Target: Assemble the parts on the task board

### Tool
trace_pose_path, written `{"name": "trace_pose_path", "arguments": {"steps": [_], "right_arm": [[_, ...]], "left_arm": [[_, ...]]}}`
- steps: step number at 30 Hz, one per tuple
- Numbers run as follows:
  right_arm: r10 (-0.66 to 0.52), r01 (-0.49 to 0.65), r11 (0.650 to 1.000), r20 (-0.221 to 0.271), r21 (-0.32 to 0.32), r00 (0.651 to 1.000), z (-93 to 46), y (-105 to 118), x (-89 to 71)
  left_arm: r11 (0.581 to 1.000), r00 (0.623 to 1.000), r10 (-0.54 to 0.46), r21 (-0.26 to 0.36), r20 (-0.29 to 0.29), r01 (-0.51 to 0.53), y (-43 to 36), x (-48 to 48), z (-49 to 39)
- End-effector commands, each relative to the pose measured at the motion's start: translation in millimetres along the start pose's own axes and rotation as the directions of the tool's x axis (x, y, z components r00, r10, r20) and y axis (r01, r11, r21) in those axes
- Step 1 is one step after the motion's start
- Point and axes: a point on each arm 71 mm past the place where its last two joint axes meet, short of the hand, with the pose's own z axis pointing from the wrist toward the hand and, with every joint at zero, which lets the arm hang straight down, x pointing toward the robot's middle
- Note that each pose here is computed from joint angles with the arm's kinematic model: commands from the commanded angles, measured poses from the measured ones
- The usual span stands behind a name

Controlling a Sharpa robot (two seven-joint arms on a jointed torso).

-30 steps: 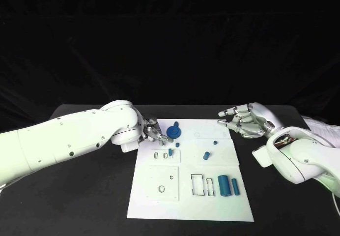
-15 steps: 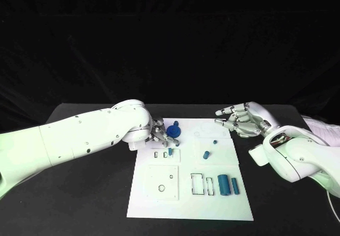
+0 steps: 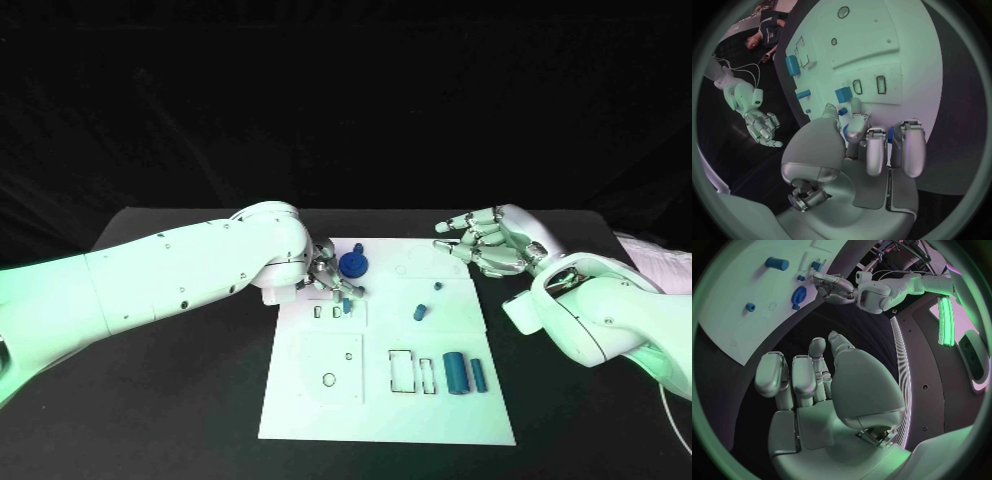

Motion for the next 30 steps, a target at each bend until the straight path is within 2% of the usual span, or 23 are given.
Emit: {"name": "trace_pose_path", "arguments": {"steps": [1,30], "right_arm": [[-0.011,0.011,1.000,-0.004,-0.016,1.000,0.4,1.0,1.2],[-0.032,0.032,0.999,-0.004,-0.001,0.999,2.3,-2.3,1.1]], "left_arm": [[0.999,0.999,0.037,-0.033,-0.035,-0.038,0.4,3.6,-0.6],[0.999,0.998,0.047,-0.024,-0.040,-0.048,-4.4,7.7,-4.0]]}}
